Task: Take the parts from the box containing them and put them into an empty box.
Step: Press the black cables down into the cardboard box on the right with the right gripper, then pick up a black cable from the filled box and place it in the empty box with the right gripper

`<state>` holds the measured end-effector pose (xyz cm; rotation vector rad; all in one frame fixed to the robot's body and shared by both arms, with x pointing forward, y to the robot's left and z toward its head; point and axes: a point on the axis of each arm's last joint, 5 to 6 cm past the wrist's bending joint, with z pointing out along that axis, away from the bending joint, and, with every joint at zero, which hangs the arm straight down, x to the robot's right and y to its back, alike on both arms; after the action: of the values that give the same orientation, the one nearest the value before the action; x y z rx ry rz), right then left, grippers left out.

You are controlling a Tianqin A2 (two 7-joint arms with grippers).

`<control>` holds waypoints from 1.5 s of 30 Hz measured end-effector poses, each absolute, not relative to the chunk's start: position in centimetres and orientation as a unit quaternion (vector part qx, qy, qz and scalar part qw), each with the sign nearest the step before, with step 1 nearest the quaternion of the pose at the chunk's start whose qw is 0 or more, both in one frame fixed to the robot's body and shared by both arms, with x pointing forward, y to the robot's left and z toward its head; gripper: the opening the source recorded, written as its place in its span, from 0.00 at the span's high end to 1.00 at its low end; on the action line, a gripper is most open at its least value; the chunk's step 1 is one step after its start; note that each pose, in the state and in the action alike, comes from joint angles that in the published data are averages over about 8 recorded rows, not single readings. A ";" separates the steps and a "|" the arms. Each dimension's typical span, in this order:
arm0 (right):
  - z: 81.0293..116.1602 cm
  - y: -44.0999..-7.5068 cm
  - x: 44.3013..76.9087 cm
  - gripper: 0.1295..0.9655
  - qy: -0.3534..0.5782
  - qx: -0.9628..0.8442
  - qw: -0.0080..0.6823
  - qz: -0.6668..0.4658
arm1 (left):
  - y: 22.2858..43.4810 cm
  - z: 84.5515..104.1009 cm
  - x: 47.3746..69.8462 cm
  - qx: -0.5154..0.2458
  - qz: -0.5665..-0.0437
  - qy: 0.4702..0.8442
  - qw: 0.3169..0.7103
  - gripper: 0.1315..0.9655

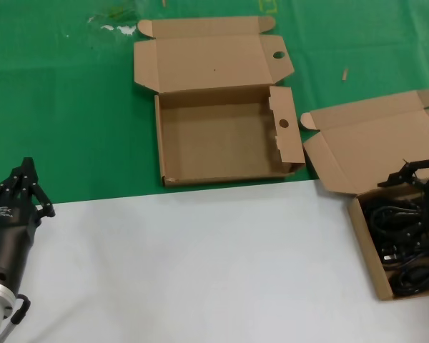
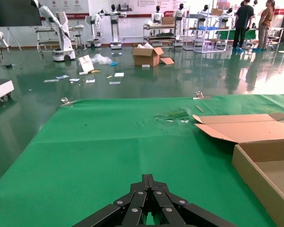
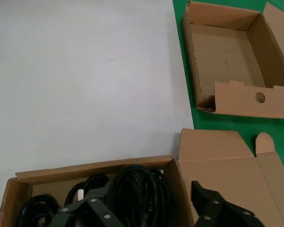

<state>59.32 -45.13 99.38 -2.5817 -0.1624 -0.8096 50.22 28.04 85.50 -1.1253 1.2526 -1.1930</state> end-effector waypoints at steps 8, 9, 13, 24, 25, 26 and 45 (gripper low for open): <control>98.5 -45.3 59.4 0.58 -0.052 -0.930 0.218 -0.292 | 28.0 85.5 50.2 -0.468 -0.496 0.521 0.513 0.99; 98.4 -45.3 59.4 0.58 -0.052 -0.930 0.218 -0.292 | 28.0 85.5 50.2 -0.468 -0.496 0.521 0.513 0.99; 98.1 -45.5 59.3 0.64 -0.052 -0.930 0.218 -0.291 | 28.0 85.5 50.2 -0.468 -0.496 0.521 0.513 0.99; 100.2 -45.1 58.8 0.86 -0.050 -0.928 0.220 -0.295 | 28.0 85.5 50.2 -0.468 -0.496 0.521 0.513 0.99; 100.8 -45.0 58.7 0.88 -0.050 -0.928 0.221 -0.295 | 28.0 85.5 50.2 -0.468 -0.496 0.521 0.513 0.99; 101.4 -44.8 58.6 0.90 -0.049 -0.928 0.221 -0.295 | 28.0 85.5 50.2 -0.468 -0.496 0.521 0.513 0.99; 112.4 -35.3 60.0 0.95 -0.112 -0.886 0.286 -0.348 | 28.0 85.5 50.2 -0.468 -0.496 0.521 0.513 0.99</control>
<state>59.96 -35.30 112.39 -2.3669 -0.2983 -0.9309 50.22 28.04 85.50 -1.1251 1.2527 -1.1928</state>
